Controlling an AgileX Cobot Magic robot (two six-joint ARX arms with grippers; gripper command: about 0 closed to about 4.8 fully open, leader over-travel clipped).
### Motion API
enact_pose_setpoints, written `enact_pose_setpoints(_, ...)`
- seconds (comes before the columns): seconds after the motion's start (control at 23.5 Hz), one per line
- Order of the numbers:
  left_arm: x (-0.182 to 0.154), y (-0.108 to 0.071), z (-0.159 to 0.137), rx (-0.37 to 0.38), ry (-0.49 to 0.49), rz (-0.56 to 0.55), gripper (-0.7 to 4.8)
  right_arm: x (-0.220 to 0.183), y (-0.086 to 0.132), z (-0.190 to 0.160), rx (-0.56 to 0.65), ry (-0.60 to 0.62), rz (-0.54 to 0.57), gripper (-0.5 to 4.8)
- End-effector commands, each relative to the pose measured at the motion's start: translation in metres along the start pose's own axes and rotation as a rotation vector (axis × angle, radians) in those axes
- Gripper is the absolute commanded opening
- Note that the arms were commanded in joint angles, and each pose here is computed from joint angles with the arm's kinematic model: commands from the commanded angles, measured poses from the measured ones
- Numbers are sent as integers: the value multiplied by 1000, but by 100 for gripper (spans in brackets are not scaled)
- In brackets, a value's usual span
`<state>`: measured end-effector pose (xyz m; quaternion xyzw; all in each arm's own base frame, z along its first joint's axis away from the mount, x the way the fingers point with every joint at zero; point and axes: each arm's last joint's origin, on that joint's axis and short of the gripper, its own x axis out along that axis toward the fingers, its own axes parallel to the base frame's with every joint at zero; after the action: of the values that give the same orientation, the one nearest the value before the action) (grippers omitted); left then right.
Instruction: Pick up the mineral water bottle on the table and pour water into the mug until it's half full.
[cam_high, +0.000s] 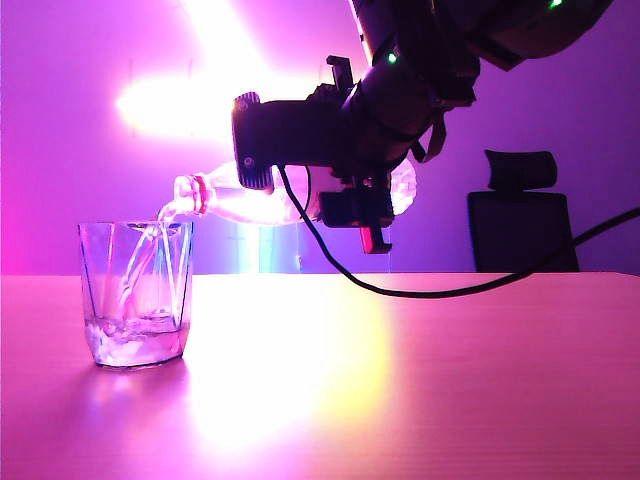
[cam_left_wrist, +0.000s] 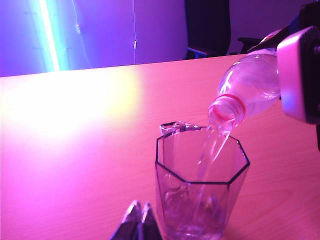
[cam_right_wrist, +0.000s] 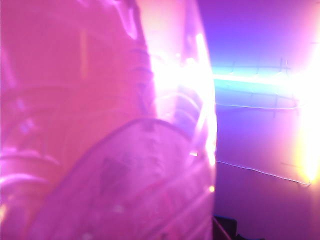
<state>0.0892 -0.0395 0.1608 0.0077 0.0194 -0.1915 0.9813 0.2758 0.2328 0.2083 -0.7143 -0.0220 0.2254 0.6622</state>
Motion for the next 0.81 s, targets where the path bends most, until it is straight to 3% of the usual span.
enact_pose_setpoints(0.04, 0, 0, 3, -3, -15, -4, -2, -2, -12, 2, 28, -5, -71, 278)
enact_pose_setpoints(0.81, 0, 0, 3, -3, -15, -4, -2, -2, -12, 1, 10, 13, -73, 278)
